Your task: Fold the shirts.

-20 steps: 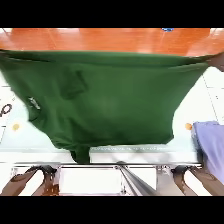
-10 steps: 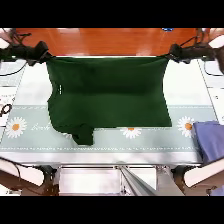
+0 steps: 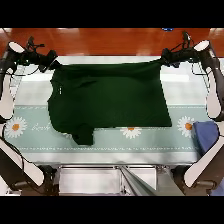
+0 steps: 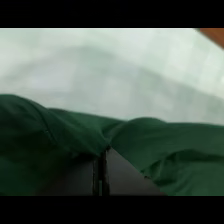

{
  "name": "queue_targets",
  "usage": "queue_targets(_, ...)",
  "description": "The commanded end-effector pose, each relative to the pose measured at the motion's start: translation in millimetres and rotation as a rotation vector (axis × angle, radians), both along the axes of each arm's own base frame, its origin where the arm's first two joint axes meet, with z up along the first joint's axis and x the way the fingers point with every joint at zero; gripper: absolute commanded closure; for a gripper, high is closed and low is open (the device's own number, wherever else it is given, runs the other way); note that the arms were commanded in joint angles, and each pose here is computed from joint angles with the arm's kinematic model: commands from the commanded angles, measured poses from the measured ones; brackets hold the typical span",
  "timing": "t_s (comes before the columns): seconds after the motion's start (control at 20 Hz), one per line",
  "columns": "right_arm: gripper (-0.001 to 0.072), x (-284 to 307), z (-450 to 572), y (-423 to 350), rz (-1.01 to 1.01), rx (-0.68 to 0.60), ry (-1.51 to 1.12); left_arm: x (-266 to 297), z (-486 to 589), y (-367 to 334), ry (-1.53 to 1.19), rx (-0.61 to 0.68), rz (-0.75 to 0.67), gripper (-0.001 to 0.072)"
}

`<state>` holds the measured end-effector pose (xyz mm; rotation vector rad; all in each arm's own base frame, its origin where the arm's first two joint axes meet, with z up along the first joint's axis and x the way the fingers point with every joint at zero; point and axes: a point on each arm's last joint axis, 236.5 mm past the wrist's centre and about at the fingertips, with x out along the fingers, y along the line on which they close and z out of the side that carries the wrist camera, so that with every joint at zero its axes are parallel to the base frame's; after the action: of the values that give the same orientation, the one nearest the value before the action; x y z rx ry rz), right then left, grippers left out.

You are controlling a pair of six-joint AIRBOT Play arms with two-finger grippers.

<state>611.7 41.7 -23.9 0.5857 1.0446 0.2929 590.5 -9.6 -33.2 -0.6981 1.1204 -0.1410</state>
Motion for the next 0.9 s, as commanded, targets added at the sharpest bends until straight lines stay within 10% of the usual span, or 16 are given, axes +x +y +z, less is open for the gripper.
queue_targets(0.0, 0.0685, -33.3, -6.5, -3.0, 0.099, -0.051, 0.106, -35.4, 1.8, -2.8, 0.079, 0.005, -0.148, 0.0686)
queue_targets(0.85, 0.0685, -102.8, -53.7, -27.6, 0.18, -0.098, 0.408, -147.5, -28.0, 8.7, 0.498, 0.065, -0.401, 0.0686)
